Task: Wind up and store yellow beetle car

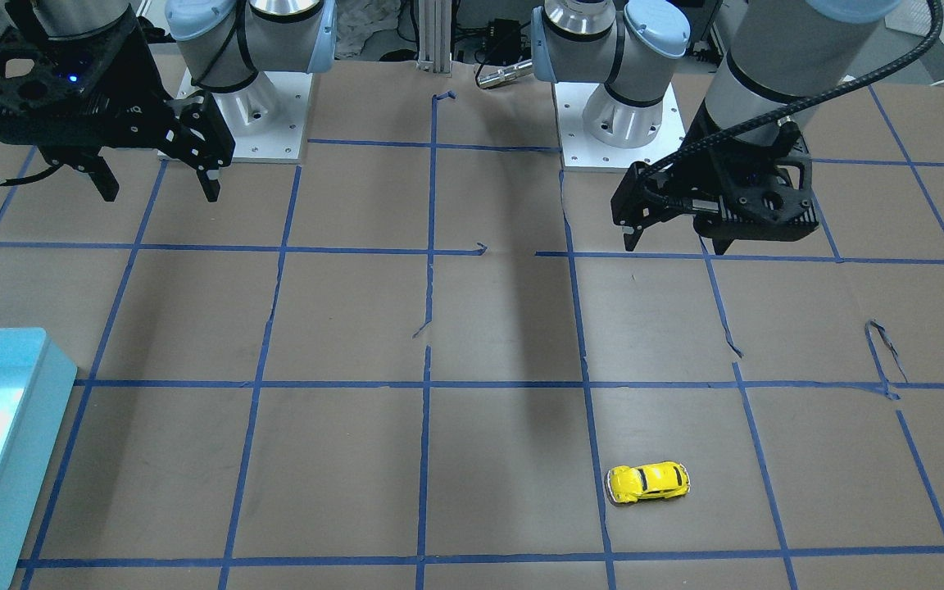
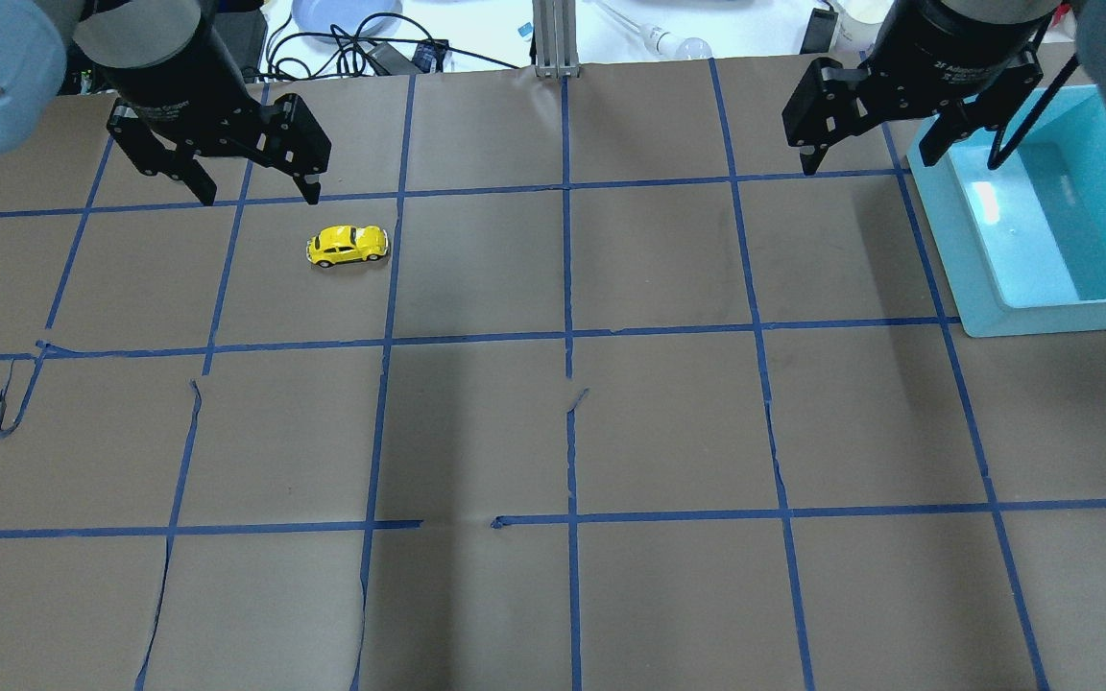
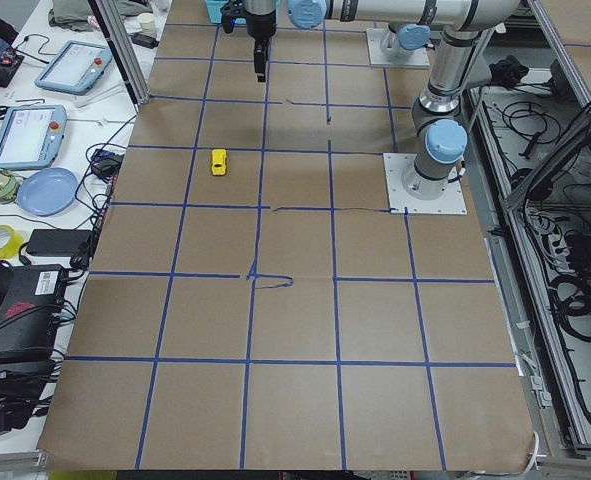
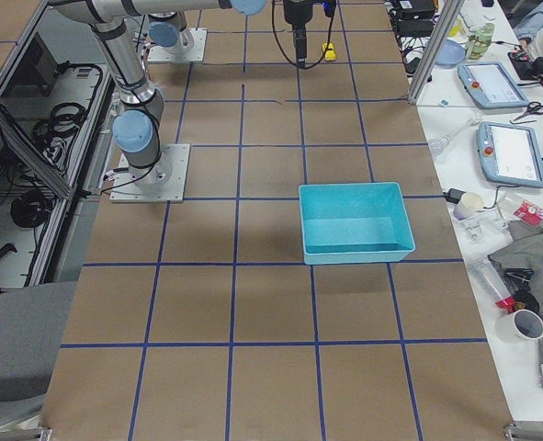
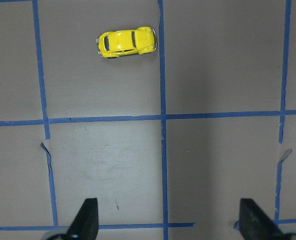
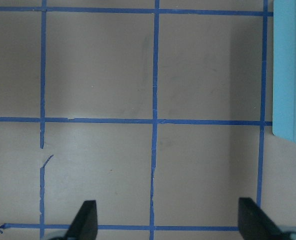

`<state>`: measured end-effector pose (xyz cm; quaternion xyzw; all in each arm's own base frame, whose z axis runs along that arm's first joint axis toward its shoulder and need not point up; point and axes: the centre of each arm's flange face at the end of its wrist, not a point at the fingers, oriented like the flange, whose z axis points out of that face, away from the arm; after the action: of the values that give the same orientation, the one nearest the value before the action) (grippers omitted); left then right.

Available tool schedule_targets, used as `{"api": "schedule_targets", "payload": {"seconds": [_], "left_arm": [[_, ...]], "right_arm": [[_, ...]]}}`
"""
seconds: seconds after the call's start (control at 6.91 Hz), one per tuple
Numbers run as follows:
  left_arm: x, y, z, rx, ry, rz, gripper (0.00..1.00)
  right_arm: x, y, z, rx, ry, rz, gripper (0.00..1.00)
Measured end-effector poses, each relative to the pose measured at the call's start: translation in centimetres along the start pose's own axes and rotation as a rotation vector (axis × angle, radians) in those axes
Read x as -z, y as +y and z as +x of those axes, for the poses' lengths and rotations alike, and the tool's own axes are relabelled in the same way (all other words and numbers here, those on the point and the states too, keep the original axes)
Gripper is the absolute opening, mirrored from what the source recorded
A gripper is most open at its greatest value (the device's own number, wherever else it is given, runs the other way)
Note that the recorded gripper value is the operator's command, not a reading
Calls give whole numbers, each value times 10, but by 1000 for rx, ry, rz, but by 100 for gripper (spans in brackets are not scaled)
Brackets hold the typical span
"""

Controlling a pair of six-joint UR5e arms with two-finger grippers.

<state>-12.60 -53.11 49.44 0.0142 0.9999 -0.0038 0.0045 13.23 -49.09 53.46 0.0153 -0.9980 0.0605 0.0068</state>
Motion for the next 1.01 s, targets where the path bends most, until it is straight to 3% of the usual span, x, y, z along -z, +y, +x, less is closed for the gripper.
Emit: {"api": "schedule_targets", "payload": {"seconds": [1.01], "left_arm": [[-4, 7, -2, -36, 5, -11, 100]], "right_arm": [[-2, 0, 0, 6, 0, -4, 100]]}}
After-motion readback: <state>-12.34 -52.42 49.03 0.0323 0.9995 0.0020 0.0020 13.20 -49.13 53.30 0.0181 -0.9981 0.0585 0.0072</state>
